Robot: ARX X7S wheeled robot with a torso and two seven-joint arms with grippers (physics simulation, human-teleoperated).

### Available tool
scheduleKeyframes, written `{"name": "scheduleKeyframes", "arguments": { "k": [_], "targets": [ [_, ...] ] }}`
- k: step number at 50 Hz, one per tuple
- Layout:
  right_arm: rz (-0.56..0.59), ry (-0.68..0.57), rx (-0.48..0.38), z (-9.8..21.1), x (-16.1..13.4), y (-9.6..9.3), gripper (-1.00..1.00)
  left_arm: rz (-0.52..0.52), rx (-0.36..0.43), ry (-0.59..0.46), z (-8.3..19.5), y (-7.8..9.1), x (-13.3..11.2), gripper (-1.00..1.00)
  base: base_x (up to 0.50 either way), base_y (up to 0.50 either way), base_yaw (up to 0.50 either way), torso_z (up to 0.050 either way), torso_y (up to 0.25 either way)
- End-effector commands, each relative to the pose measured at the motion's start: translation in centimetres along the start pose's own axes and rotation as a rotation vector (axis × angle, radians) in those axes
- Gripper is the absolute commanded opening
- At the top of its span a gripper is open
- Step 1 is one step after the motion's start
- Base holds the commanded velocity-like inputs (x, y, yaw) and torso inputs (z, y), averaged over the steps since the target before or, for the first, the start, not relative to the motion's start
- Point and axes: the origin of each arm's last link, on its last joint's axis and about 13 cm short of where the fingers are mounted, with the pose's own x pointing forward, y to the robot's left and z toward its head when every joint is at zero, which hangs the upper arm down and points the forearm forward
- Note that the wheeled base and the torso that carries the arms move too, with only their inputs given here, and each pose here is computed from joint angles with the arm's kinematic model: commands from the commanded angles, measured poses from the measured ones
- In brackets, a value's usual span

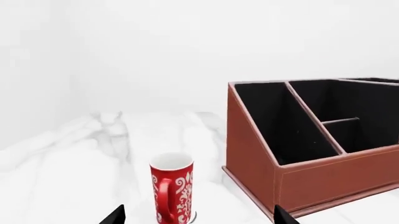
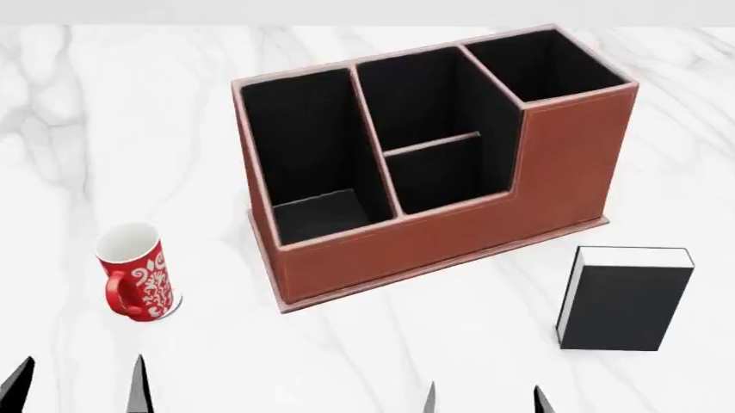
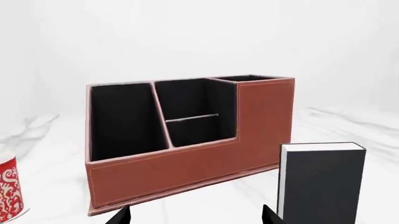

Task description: Pick up the book and place it in the back compartment of the caddy.

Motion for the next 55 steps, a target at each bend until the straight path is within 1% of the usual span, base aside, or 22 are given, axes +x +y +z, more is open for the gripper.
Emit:
{"name": "scheduleKeyframes", "arguments": {
  "k": [1,3,7,11,12,16,19,20,28,29,30,31,33,34,39,41,44,46,49,53,55],
  "targets": [
    [0.006,-0.095,0.02,2.3,-1.3,0.0,1.0,0.019,0.013,-0.115,2.6,0.4,-0.2,1.0,0.0,0.0,0.0,0.0,0.0],
    [0.008,-0.115,0.017,2.7,-1.5,0.0,1.0,0.025,0.0,-0.132,2.8,0.6,-0.3,1.0,0.0,0.0,0.0,0.0,0.0],
    [-0.011,-0.155,0.013,3.4,-1.9,-0.2,1.0,0.03,-0.001,-0.159,3.3,0.6,-0.4,1.0,0.0,0.0,0.0,0.0,0.0],
    [-0.032,-0.188,0.016,4.2,-2.2,-0.5,1.0,0.025,-0.002,-0.212,4.3,0.7,-0.8,1.0,0.0,0.0,0.0,0.0,0.0],
    [-0.038,-0.197,0.019,4.5,-2.3,-0.7,1.0,0.021,-0.017,-0.244,4.8,0.9,-1.0,1.0,0.0,0.0,0.0,0.0,0.0],
    [-0.063,-0.219,0.029,5.1,-2.5,-1.1,1.0,0.03,-0.018,-0.273,5.5,1.1,-1.3,1.0,0.0,0.0,0.0,0.0,0.0],
    [-0.098,-0.244,0.007,5.3,-2.5,-1.5,1.0,0.021,-0.02,-0.286,5.9,1.3,-1.4,1.0,0.0,0.0,0.0,0.0,0.0],
    [-0.11,-0.247,0.016,5.4,-2.5,-1.8,1.0,0.018,-0.025,-0.298,6.1,1.4,-1.5,1.0,0.0,0.0,0.0,0.0,0.0],
    [-0.188,-0.269,0.034,6.1,-2.3,-3.1,1.0,0.037,-0.028,-0.322,6.4,1.7,-1.5,1.0,0.0,0.0,0.0,0.0,0.0],
    [-0.189,-0.269,0.035,6.1,-2.3,-3.2,1.0,0.039,-0.025,-0.325,6.4,1.7,-1.5,1.0,0.0,0.0,0.0,0.0,0.0],
    [-0.196,-0.268,0.036,6.1,-2.3,-3.3,1.0,0.055,-0.002,-0.325,6.2,1.8,-1.3,1.0,0.0,0.0,0.0,0.0,0.0],
    [-0.205,-0.271,0.042,6.2,-2.3,-3.4,1.0,0.051,-0.038,-0.331,6.3,1.9,-1.3,1.0,0.0,0.0,0.0,0.0,0.0],
    [-0.211,-0.275,0.045,6.3,-2.3,-3.4,1.0,0.064,-0.032,-0.335,6.4,2.1,-1.1,1.0,0.0,0.0,0.0,0.0,0.0],
    [-0.217,-0.277,0.062,6.4,-2.3,-3.6,1.0,0.07,-0.044,-0.334,6.4,2.2,-1.0,1.0,0.0,0.0,0.0,0.0,0.0],
    [-0.236,-0.295,0.072,6.7,-2.5,-3.8,1.0,0.075,-0.045,-0.346,6.6,2.3,-1.1,1.0,0.0,0.0,0.0,0.0,0.0],
    [-0.249,-0.312,0.108,6.8,-2.5,-4.0,1.0,0.081,-0.039,-0.348,6.6,2.4,-1.0,1.0,0.0,0.0,0.0,0.0,0.0],
    [-0.272,-0.335,0.113,6.6,-2.4,-4.2,1.0,0.085,-0.045,-0.347,6.6,2.5,-1.0,1.0,0.0,0.0,0.0,0.0,0.0],
    [-0.282,-0.339,0.129,6.8,-2.5,-4.4,1.0,0.087,-0.047,-0.349,6.6,2.5,-1.0,1.0,0.0,0.0,0.0,0.0,0.0],
    [-0.281,-0.349,0.124,6.8,-2.5,-4.4,1.0,0.086,-0.049,-0.352,6.7,2.5,-1.1,1.0,0.0,0.0,0.0,0.0,0.0],
    [-0.276,-0.359,0.14,6.8,-2.6,-4.5,1.0,0.1,-0.031,-0.359,6.7,2.5,-1.2,1.0,0.0,0.0,0.0,0.0,0.0],
    [-0.276,-0.367,0.147,6.8,-2.7,-4.5,1.0,0.098,-0.055,-0.362,6.9,2.5,-1.2,1.0,0.0,0.0,0.0,0.0,0.0]
  ]
}}
